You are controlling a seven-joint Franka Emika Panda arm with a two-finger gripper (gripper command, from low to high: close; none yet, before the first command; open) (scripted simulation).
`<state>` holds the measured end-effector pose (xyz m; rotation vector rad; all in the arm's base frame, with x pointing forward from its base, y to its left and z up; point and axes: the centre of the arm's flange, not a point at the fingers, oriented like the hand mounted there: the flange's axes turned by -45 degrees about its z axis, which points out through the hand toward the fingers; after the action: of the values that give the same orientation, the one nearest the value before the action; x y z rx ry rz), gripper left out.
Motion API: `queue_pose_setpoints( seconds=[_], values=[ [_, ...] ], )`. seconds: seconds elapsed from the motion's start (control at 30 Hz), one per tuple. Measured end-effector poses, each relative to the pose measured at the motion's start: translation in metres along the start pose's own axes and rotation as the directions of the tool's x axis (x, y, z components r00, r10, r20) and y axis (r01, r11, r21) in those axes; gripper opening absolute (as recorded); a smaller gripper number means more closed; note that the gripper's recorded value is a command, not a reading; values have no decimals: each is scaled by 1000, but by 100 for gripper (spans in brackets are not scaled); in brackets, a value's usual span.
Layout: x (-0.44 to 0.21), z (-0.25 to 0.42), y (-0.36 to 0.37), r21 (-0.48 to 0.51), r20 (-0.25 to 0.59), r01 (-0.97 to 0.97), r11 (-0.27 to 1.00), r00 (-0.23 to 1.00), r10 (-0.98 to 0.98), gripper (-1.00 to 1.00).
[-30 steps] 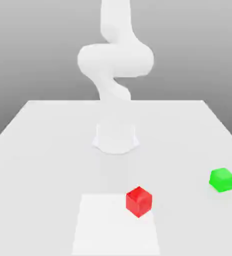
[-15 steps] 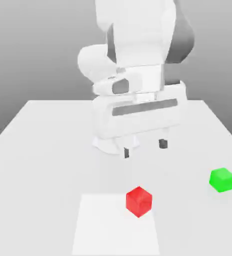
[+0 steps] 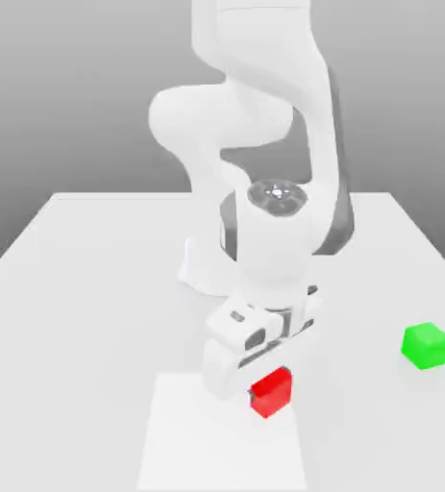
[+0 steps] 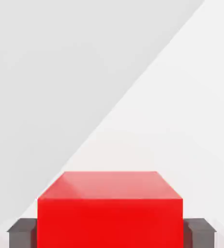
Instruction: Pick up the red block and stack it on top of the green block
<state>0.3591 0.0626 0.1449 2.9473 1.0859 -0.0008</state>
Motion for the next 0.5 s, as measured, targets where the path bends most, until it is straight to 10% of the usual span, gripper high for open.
queue_pose_setpoints(
  seconds=[0.5],
  values=[
    [51,-75,-83,-1,0,282,959,959,-282,-100]
  ],
)
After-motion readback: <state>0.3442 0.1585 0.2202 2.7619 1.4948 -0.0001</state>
